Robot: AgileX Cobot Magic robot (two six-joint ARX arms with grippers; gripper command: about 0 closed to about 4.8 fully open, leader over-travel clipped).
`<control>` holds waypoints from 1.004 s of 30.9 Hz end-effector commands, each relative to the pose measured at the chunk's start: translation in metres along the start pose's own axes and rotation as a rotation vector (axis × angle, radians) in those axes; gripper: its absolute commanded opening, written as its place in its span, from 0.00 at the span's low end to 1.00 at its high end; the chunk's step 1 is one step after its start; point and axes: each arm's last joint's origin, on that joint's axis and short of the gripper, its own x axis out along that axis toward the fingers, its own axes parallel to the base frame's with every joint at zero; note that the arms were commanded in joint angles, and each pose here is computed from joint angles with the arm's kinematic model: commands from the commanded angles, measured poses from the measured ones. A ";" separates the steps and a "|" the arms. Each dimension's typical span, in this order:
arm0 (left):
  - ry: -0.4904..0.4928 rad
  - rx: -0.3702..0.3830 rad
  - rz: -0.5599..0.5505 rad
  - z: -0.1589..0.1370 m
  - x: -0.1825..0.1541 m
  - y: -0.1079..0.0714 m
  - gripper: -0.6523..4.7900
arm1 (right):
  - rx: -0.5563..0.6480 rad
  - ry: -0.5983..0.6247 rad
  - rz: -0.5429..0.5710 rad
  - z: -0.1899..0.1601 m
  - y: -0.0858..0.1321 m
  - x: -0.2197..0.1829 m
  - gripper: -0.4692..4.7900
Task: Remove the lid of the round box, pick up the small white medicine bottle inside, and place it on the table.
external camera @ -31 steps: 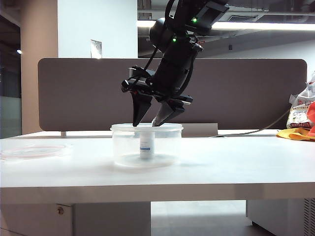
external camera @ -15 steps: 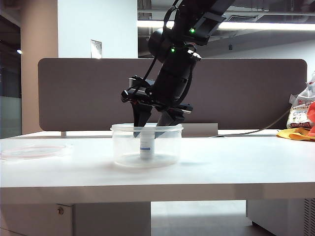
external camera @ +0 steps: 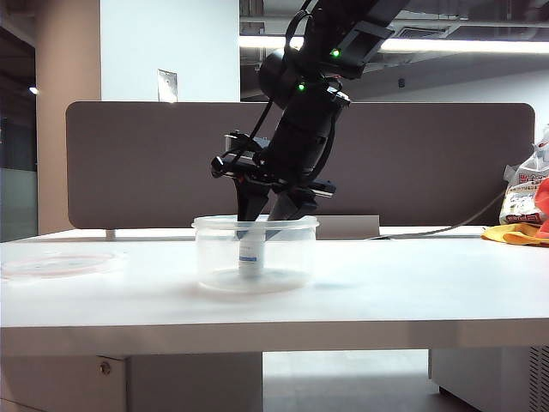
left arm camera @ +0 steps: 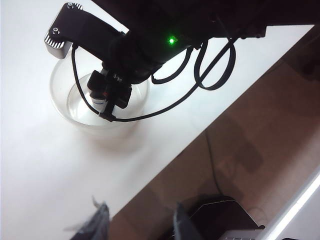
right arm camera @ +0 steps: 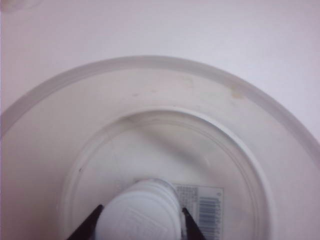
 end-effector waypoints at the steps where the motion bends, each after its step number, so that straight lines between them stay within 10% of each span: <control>1: -0.012 0.009 -0.006 0.001 -0.003 -0.001 0.43 | -0.004 -0.029 0.001 0.008 0.001 -0.008 0.41; 13: -0.012 0.009 -0.004 0.001 -0.003 -0.001 0.43 | -0.099 -0.070 -0.096 0.044 0.002 -0.054 0.40; 31: -0.012 0.028 -0.003 0.001 -0.002 -0.001 0.43 | 0.106 -0.048 -0.201 0.044 -0.081 -0.086 0.40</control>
